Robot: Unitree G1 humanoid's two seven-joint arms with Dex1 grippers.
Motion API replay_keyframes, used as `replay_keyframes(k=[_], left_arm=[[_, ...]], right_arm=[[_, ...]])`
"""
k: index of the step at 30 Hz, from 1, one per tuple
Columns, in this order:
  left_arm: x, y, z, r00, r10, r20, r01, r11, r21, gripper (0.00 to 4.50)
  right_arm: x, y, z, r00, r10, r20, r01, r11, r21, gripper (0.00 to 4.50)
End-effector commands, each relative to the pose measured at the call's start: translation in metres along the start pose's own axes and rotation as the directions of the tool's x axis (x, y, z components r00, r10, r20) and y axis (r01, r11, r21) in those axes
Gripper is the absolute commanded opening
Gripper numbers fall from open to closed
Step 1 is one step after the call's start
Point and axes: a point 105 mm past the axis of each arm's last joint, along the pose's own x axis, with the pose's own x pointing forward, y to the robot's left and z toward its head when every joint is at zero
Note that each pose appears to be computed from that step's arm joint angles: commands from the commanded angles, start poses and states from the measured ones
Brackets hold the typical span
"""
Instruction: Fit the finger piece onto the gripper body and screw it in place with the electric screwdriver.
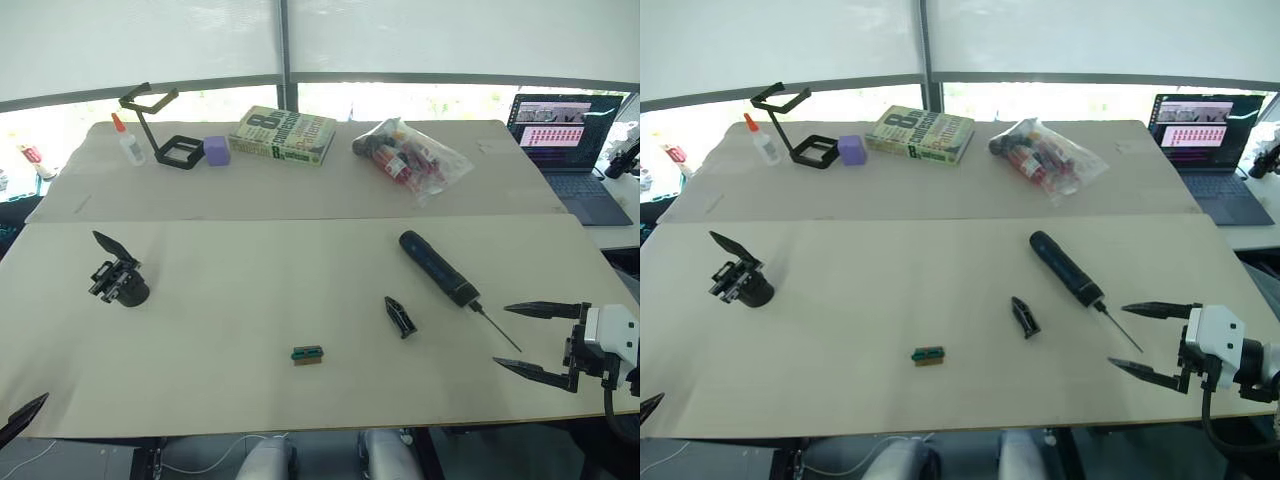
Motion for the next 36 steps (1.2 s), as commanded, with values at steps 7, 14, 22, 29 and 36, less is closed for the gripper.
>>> replay_keyframes(k=[7,14,22,29,36], left_arm=[[-0.026,-0.011,-0.003,0.989,0.12,0.087,-0.077,0.919,-0.387,4.5],[-0.007,-0.031,0.006,0.972,0.174,0.159,-0.103,0.92,-0.379,4.5],[0.06,-0.027,0.041,0.96,0.154,0.234,-0.085,0.957,-0.278,4.5],[0.121,-0.02,0.05,0.965,0.156,0.21,-0.093,0.956,-0.28,4.5],[0.163,-0.013,0.066,0.953,0.199,0.229,-0.115,0.936,-0.333,4.5]], right_arm=[[0.062,0.029,0.107,0.825,0.128,0.55,-0.119,0.992,-0.052,4.44],[0.077,0.038,0.125,0.76,0.152,0.632,-0.118,0.988,-0.096,4.44],[0.079,0.027,0.144,0.717,0.137,0.683,-0.076,0.99,-0.119,4.44],[0.086,0.024,0.148,0.708,0.143,0.692,-0.079,0.989,-0.124,4.44],[0.087,0.022,0.142,0.724,0.116,0.68,-0.057,0.992,-0.109,4.44]])
